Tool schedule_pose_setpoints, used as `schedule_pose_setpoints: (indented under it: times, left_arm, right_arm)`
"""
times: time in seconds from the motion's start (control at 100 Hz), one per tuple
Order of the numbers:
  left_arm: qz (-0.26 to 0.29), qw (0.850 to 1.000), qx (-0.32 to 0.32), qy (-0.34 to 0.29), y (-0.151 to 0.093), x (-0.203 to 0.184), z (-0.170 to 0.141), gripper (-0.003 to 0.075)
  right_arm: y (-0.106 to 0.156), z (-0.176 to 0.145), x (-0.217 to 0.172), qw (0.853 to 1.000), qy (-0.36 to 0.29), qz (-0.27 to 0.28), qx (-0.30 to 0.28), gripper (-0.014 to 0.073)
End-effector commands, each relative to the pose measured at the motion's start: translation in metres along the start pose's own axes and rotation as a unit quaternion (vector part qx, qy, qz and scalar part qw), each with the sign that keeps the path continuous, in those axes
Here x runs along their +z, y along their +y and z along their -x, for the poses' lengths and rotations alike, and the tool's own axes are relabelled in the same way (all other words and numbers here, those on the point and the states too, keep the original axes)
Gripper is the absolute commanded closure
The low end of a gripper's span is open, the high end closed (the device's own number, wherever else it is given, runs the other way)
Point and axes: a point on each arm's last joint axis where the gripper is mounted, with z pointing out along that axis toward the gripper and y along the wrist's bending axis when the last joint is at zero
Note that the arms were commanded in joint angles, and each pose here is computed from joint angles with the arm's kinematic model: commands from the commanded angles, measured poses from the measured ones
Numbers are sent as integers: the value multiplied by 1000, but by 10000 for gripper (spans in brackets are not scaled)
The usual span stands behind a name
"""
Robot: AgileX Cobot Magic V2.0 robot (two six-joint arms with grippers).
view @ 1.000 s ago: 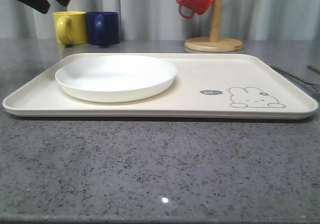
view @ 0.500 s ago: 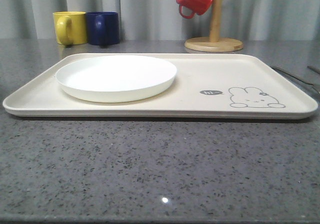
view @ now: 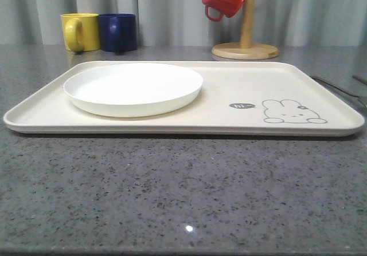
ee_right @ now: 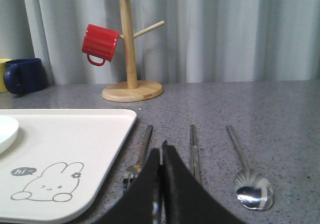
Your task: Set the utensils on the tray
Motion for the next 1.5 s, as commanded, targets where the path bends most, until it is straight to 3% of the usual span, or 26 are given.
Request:
schedule_pose_setpoints:
  times: [0.0,0.26,0.58,0.8,1.09,1.27,1.49]
  left_arm:
    - [17,998,-2,-59,3,-7,13,455]
    - [18,998,0,-62,3,-8,14,738]
    - [17,998,0,-59,2,-8,13,738]
    - [17,998,0,-59,2,-8,13,738]
    - [17,998,0,-59,2,-8,13,738]
    - [17,998,0,-59,2,-8,13,738]
    - [17,998,0,-59,2,-8,13,738]
  right_arm:
    - [1,15,-2,998,-61,2,-5,663]
    - [1,15,-2,998,-61,2,-5,663]
    - [1,23,-4,995,-102,4,-5,663]
    - [4,52,-7,997,-77,4,-5,663]
    - [11,121,10,998,70,-3,-5,663]
    - [13,144,48,978,208,-11,-5,663]
    - [14,144,94,957,289,-14,5,663]
